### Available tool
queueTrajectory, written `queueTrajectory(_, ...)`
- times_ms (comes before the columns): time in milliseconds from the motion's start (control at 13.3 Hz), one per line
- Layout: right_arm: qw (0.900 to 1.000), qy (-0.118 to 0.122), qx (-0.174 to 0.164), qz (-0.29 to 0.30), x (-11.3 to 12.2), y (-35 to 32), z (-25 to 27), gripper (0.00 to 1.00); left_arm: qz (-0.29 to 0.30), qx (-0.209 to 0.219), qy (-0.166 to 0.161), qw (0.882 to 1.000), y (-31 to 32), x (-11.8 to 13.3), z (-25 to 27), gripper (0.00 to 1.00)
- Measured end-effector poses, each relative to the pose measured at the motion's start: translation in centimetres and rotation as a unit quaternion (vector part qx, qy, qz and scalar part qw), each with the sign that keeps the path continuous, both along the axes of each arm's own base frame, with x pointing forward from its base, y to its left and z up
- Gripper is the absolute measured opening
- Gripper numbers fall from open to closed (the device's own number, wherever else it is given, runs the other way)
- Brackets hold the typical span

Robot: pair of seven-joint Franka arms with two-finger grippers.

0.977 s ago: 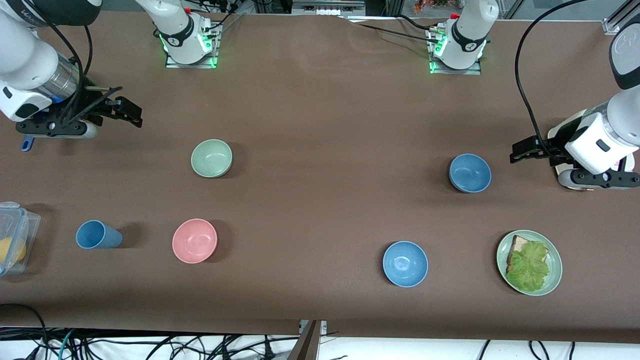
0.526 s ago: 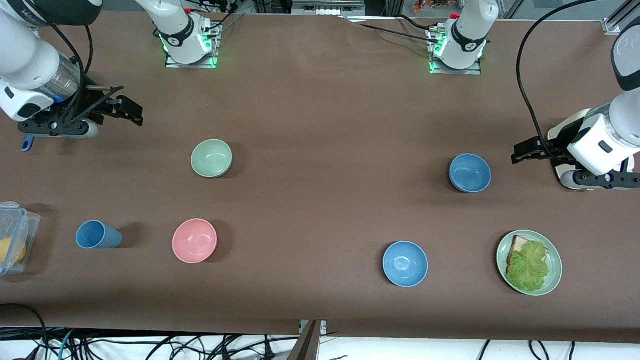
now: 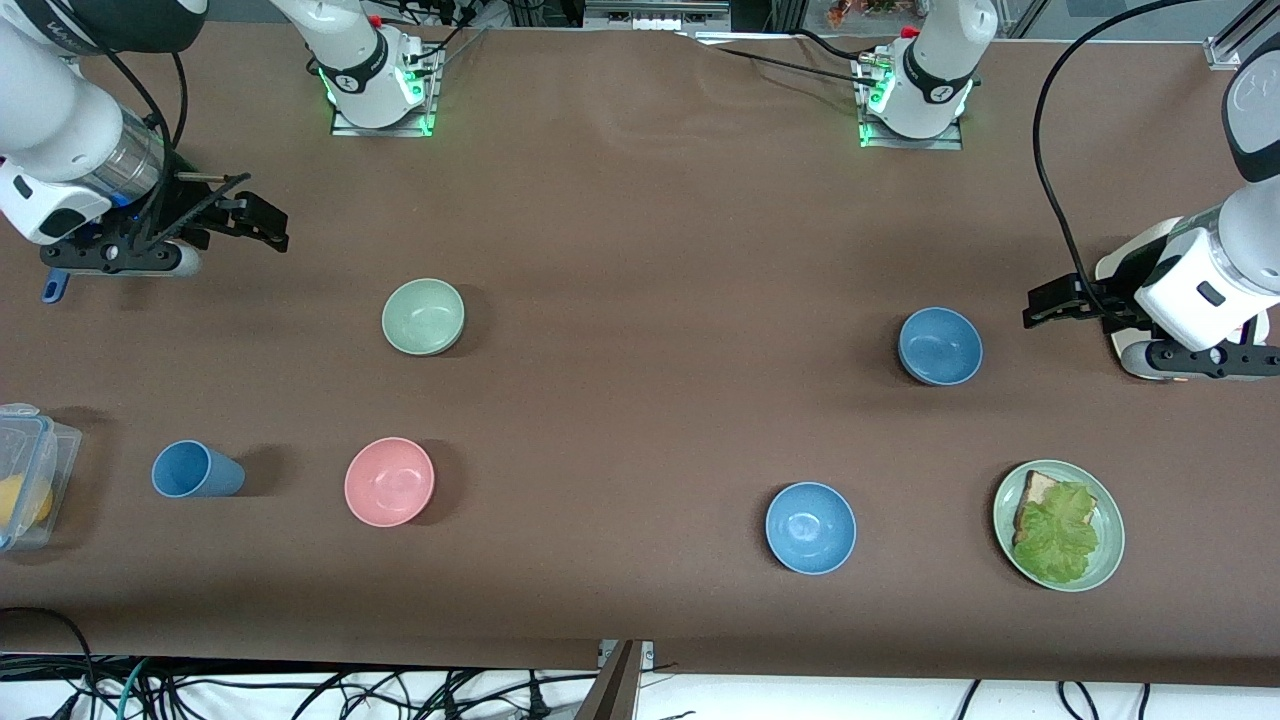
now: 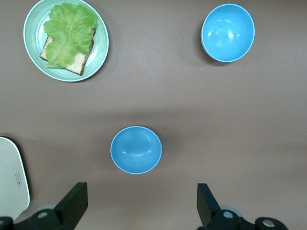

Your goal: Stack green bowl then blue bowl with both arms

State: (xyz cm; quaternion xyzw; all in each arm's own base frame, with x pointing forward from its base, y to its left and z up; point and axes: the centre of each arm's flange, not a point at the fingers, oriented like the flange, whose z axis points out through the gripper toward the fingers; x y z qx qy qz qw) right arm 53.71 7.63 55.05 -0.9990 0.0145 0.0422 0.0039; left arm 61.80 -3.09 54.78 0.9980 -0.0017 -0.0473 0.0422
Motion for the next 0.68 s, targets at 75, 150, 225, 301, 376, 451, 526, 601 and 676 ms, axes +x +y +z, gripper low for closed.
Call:
queueTrajectory(75,1.0,0.0,0.0,0.0,0.01,0.0,-0.03,1.0,0.0,0.0,0.0,1.0,-0.01,0.0,0.0,1.0)
queueTrajectory(150,1.0,0.001,0.0,0.0,0.0,0.0,-0.06,1.0,0.0,0.0,0.0,1.0,-0.04,0.0,0.0,1.0)
queueTrajectory(225,1.0,0.002,0.0,0.0,0.0,-0.01,-0.08,1.0,-0.001,0.0,0.0,1.0,-0.07,0.0,0.0,1.0)
queueTrajectory(301,1.0,0.002,0.0,0.0,0.0,-0.01,-0.1,1.0,-0.001,0.0,0.0,1.0,-0.07,0.0,0.0,1.0)
queueTrajectory(376,1.0,0.002,0.0,0.0,-0.01,-0.01,-0.1,1.0,-0.001,0.0,0.0,1.0,-0.07,0.0,0.0,1.0)
queueTrajectory(451,1.0,0.003,0.0,0.0,-0.02,-0.01,-0.12,1.0,-0.001,0.0,0.0,1.0,-0.07,0.0,0.0,1.0)
queueTrajectory(526,1.0,0.003,0.0,0.0,-0.03,-0.01,-0.12,1.0,-0.001,0.0,0.0,1.0,-0.07,0.0,0.0,1.0)
queueTrajectory(601,1.0,0.003,0.0,0.0,-0.03,-0.01,-0.13,1.0,-0.001,0.0,0.0,1.0,-0.07,0.0,0.0,1.0)
queueTrajectory(676,1.0,0.004,0.0,0.0,-0.02,-0.01,-0.15,1.0,-0.001,0.0,0.0,1.0,-0.07,0.0,0.0,1.0)
